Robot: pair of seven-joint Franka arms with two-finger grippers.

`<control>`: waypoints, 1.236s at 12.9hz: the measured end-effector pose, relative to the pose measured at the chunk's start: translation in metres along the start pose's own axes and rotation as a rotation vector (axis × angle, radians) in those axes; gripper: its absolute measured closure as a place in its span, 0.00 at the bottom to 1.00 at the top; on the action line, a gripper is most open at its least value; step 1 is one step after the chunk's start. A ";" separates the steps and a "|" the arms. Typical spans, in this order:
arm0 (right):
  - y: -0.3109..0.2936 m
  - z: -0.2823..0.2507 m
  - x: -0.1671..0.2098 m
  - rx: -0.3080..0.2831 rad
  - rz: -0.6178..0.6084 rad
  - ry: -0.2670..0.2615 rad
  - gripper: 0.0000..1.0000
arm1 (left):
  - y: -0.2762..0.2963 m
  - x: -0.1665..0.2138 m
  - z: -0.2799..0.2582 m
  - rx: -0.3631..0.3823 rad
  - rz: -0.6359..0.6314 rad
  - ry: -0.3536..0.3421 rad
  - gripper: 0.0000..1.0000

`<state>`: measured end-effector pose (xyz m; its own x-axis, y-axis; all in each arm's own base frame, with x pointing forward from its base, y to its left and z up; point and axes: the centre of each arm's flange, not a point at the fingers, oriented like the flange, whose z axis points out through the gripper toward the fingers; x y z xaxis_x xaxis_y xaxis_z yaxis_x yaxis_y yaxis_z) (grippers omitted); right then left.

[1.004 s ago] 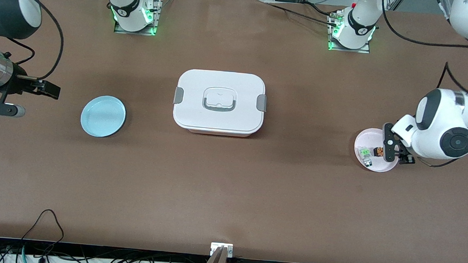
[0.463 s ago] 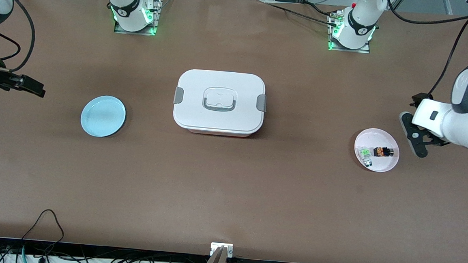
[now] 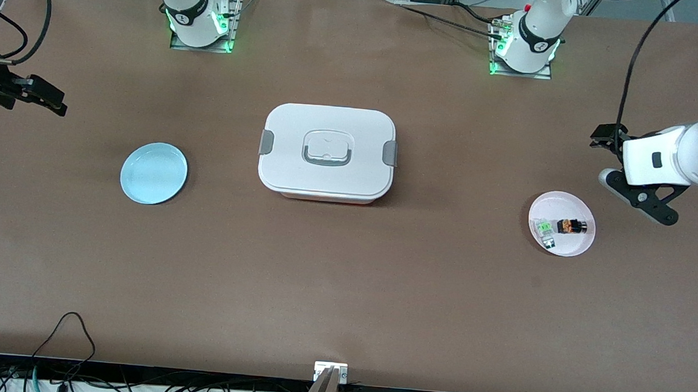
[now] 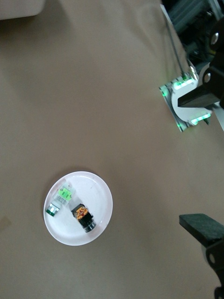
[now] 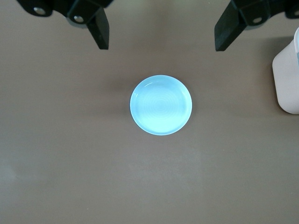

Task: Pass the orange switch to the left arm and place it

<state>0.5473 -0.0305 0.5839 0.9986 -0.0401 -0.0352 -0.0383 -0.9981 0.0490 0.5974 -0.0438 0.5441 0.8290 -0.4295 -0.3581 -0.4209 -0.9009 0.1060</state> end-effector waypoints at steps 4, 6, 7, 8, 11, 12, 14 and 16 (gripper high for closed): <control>-0.002 -0.004 -0.001 0.000 -0.013 0.010 0.00 | 0.022 -0.015 -0.002 0.032 -0.179 0.120 0.00; -0.002 -0.007 -0.001 0.001 -0.013 0.015 0.00 | 0.021 -0.030 -0.002 0.049 -0.255 0.218 0.00; -0.002 -0.008 -0.001 0.001 -0.013 0.017 0.00 | 0.020 -0.039 -0.001 0.049 -0.307 0.269 0.00; -0.002 -0.009 -0.002 0.001 -0.013 0.018 0.00 | 0.020 -0.047 0.001 0.049 -0.354 0.299 0.00; -0.002 -0.010 -0.007 0.002 -0.014 -0.009 0.00 | 0.026 -0.058 0.004 0.051 -0.400 0.330 0.00; -0.002 -0.013 -0.008 0.002 -0.014 -0.008 0.00 | 0.026 -0.058 0.004 0.050 -0.404 0.332 0.00; -0.002 -0.020 -0.010 0.002 -0.013 0.003 0.00 | 0.032 -0.056 0.004 0.051 -0.399 0.329 0.00; 0.000 -0.022 -0.010 0.003 -0.011 0.005 0.00 | 0.036 -0.054 0.003 0.053 -0.393 0.330 0.00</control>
<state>0.5384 -0.0287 0.6063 0.9991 -0.0292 -0.0306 -0.0278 -0.9986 0.0460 0.5359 -0.0530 0.5641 0.9967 -0.0643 -0.0485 -0.0657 -0.9974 -0.0282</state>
